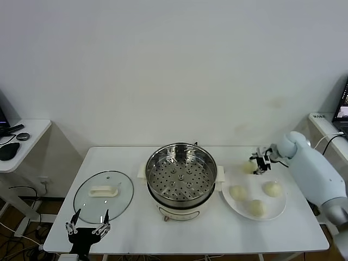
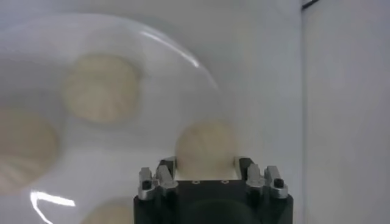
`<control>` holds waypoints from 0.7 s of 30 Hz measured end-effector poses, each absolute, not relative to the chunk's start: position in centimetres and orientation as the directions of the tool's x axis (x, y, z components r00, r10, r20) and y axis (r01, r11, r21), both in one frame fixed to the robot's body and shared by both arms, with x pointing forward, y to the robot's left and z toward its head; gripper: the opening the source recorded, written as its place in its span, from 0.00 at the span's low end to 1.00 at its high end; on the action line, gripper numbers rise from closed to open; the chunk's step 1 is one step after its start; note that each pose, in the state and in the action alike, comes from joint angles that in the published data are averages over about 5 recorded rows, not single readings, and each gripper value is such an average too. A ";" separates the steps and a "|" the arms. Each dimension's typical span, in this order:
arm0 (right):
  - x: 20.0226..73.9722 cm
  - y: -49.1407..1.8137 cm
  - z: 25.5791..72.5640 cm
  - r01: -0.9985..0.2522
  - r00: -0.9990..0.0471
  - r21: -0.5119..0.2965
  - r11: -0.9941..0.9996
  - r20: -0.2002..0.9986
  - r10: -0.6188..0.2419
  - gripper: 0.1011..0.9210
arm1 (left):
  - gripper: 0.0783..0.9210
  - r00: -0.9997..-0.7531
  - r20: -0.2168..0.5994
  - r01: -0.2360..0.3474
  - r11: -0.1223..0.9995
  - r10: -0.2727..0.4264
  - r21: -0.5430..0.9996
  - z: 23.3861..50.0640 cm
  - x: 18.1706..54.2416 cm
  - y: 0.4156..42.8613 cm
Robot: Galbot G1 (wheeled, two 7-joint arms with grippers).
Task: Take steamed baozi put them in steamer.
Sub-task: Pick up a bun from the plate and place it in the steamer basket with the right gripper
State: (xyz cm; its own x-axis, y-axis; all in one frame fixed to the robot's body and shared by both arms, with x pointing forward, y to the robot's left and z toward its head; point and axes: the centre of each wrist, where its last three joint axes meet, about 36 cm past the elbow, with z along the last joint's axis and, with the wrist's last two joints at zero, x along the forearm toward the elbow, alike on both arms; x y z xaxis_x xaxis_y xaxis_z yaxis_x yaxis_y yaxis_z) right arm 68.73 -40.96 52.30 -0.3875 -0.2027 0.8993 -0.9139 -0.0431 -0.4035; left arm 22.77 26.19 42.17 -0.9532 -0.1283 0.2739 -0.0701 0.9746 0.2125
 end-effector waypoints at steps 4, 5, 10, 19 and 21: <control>70.2 -38.5 57.3 -0.897 -0.409 -0.439 -0.062 0.874 -0.263 0.62 | 0.88 -0.955 0.263 -0.077 0.973 -0.135 0.217 42.4 23.0 26.3; 70.6 -37.7 58.6 -0.893 -0.411 -0.445 -0.069 0.868 -0.280 0.62 | 0.88 -0.956 0.260 -0.079 0.973 -0.136 0.218 42.4 23.1 26.3; 72.2 -33.3 64.5 -0.882 -0.383 -0.453 -0.131 0.850 -0.360 0.63 | 0.88 -0.960 0.240 -0.088 0.972 -0.141 0.217 42.8 23.5 26.4; 74.3 -23.9 69.9 -0.773 -0.213 -0.450 -0.448 0.848 -0.484 0.64 | 0.88 -0.962 0.223 -0.112 0.972 -0.159 0.208 43.2 23.7 26.4; 74.4 -22.0 70.2 -0.710 -0.180 -0.452 -0.539 0.857 -0.482 0.64 | 0.88 -0.961 0.224 -0.117 0.972 -0.163 0.206 43.2 23.6 26.4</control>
